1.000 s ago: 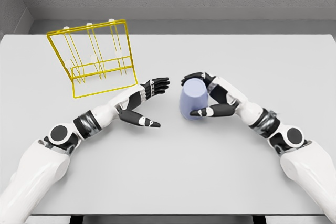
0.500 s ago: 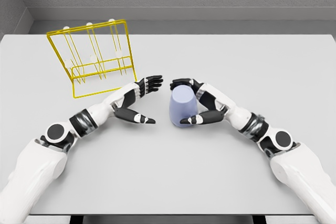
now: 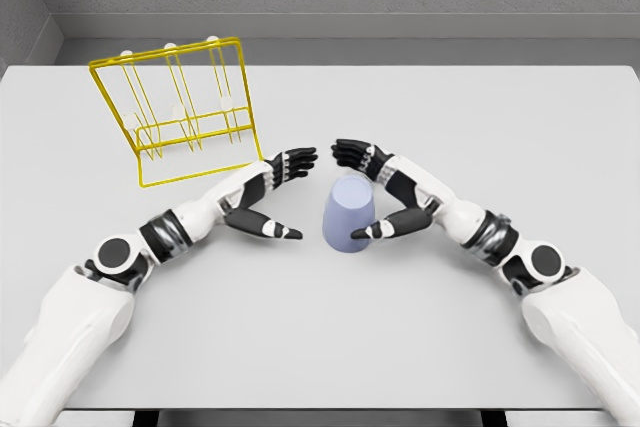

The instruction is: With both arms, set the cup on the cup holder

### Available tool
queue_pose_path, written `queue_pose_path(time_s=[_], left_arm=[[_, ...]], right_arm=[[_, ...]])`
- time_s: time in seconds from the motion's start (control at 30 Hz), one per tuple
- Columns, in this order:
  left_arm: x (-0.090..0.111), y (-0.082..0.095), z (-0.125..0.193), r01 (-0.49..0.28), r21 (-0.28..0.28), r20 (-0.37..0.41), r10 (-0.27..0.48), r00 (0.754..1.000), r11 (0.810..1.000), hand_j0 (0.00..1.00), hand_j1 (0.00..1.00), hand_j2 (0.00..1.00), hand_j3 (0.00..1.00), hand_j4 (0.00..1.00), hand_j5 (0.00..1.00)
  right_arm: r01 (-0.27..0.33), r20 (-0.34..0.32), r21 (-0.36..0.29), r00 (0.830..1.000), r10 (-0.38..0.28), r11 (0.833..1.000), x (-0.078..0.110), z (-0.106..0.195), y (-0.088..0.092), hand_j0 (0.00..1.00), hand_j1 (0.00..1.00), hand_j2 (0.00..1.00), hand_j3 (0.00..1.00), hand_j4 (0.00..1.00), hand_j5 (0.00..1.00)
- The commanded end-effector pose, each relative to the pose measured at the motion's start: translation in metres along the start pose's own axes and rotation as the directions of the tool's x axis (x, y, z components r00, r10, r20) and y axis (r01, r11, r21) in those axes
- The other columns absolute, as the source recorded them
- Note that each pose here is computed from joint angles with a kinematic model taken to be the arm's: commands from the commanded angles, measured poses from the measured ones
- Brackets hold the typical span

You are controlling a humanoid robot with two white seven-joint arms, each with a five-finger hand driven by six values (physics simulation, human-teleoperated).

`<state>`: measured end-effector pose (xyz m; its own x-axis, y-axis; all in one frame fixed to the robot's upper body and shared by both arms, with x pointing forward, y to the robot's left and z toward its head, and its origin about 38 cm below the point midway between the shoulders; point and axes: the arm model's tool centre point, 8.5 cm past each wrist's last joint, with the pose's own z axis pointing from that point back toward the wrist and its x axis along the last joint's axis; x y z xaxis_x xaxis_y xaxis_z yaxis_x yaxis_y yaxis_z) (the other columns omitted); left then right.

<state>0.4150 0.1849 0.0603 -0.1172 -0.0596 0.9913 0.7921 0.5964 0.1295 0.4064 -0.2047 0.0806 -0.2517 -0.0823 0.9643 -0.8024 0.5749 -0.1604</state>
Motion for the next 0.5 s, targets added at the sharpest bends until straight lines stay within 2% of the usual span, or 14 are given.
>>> queue_pose_path(time_s=[0.0,0.07,0.1,0.17,0.2,0.27,0.33,0.37,0.43,0.47], left_arm=[[0.001,-0.002,-0.003,-0.006,-0.002,0.009,0.006,1.0,1.0,1.0,1.0,1.0,1.0,1.0,1.0],[0.001,-0.006,-0.007,-0.013,-0.006,0.017,0.013,1.0,1.0,1.0,1.0,1.0,1.0,1.0,1.0],[0.001,-0.009,-0.008,-0.013,-0.012,0.021,0.013,1.0,1.0,1.0,1.0,1.0,1.0,1.0,1.0],[0.004,-0.01,-0.009,0.0,-0.017,0.042,0.001,0.999,1.0,1.0,1.0,1.0,1.0,1.0,1.0],[0.004,-0.011,-0.009,0.001,-0.02,0.044,0.0,0.999,1.0,1.0,1.0,1.0,1.0,1.0,1.0],[0.004,-0.014,-0.012,-0.003,-0.022,0.049,0.004,0.999,1.0,1.0,1.0,1.0,1.0,1.0,1.0],[0.004,-0.017,-0.014,-0.006,-0.027,0.052,0.007,0.999,1.0,1.0,1.0,1.0,1.0,1.0,1.0],[0.003,-0.02,-0.015,-0.008,-0.035,0.051,0.01,0.999,0.999,1.0,1.0,1.0,1.0,1.0,1.0],[0.004,-0.027,-0.019,0.009,-0.056,0.069,-0.006,0.998,0.998,1.0,1.0,1.0,1.0,1.0,1.0],[0.004,-0.027,-0.019,0.009,-0.056,0.069,-0.005,0.998,0.998,1.0,1.0,1.0,1.0,1.0,1.0]], right_arm=[[-0.025,-0.037,-0.028,0.999,0.024,0.999,0.001,0.02,-0.016,1.0,1.0,1.0,1.0,1.0,1.0],[-0.057,-0.066,-0.07,0.996,0.053,0.996,0.006,0.038,-0.036,1.0,1.0,1.0,1.0,1.0,1.0],[-0.089,-0.108,-0.11,0.991,0.078,0.99,0.008,0.06,-0.055,1.0,1.0,1.0,1.0,1.0,1.0],[-0.172,-0.141,-0.162,0.979,0.149,0.972,0.033,0.09,-0.09,1.0,1.0,1.0,1.0,1.0,1.0],[-0.191,-0.144,-0.181,0.976,0.167,0.965,0.04,0.097,-0.098,1.0,1.0,1.0,1.0,1.0,1.0],[-0.228,-0.178,-0.177,0.964,0.197,0.958,0.05,0.112,-0.109,1.0,1.0,1.0,1.0,1.0,1.0],[-0.297,-0.217,-0.16,0.941,0.26,0.942,0.074,0.126,-0.128,1.0,1.0,1.0,1.0,1.0,1.0],[-0.324,-0.196,-0.144,0.936,0.294,0.935,0.081,0.121,-0.131,1.0,1.0,1.0,1.0,1.0,1.0],[-0.312,-0.203,-0.069,0.934,0.293,0.948,0.071,0.107,-0.12,1.0,1.0,1.0,1.0,1.0,1.0],[-0.314,-0.221,-0.049,0.929,0.296,0.948,0.07,0.109,-0.119,1.0,1.0,1.0,1.0,1.0,1.0]])
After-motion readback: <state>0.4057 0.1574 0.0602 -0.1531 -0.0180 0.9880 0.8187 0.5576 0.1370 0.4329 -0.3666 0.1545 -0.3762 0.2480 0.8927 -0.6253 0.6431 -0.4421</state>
